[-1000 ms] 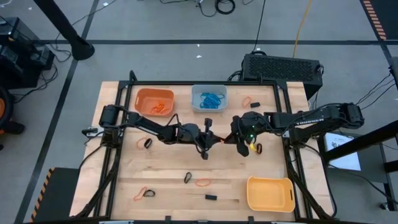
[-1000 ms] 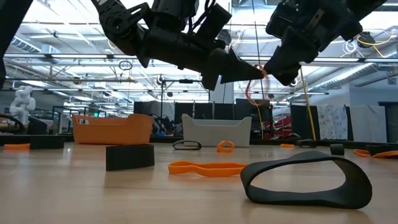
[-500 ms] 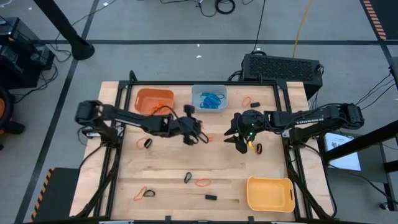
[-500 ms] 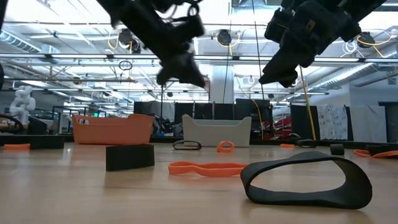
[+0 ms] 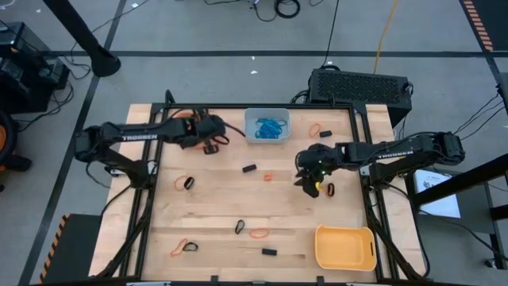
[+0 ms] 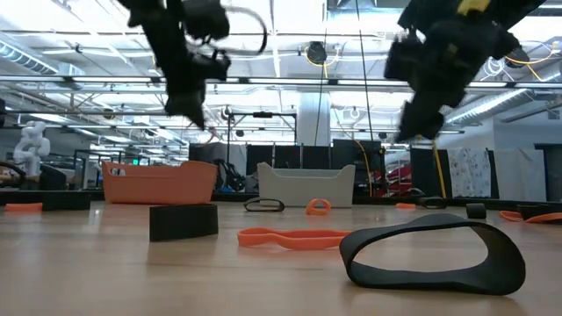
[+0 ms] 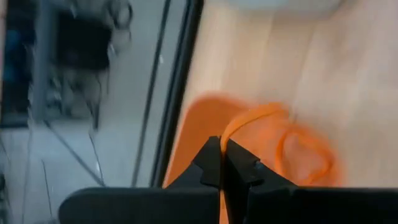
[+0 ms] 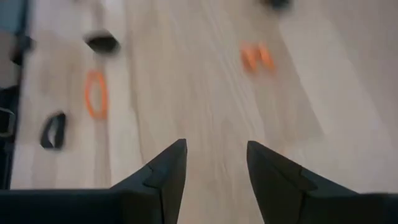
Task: Sort rubber bands into baskets
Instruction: Put the orange rubberband into the orange bin
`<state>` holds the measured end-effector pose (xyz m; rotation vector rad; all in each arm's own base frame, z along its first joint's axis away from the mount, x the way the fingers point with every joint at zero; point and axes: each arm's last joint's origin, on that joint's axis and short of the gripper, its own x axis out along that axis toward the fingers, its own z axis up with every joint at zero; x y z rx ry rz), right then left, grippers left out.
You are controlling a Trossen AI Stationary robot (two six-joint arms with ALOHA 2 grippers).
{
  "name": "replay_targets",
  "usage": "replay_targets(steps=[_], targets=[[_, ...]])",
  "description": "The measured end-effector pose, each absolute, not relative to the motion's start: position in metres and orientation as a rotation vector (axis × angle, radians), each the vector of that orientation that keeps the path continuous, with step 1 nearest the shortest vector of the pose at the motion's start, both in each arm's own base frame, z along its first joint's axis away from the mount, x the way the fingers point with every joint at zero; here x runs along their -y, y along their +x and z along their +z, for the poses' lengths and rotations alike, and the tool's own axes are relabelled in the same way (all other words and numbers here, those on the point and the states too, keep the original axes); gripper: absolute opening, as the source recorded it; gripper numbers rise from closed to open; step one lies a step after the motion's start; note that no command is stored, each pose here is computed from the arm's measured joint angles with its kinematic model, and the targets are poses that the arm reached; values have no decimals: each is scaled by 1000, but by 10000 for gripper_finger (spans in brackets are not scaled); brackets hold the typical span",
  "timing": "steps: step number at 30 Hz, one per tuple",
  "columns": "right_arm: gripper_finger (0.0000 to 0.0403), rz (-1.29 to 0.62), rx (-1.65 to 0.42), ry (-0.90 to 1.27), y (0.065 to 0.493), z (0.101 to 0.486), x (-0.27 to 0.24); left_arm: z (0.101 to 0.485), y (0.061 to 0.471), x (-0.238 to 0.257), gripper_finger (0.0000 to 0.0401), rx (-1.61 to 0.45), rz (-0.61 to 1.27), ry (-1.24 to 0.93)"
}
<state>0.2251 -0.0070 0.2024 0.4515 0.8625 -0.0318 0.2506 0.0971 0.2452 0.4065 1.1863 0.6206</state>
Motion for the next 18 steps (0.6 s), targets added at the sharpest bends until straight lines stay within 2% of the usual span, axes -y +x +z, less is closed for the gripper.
replay_targets(steps=[9, 13, 18], targets=[[160, -238, -1113, 673, 205, 188, -2, 205, 214, -126, 0, -1374, 665, 286], [160, -252, -1122, 675, 204, 188, -10, 196, 209, -127, 0, -1388, 626, 242], [160, -214, -1038, 671, 211, 192, -12, 188, 207, -124, 16, -1372, 585, 208]])
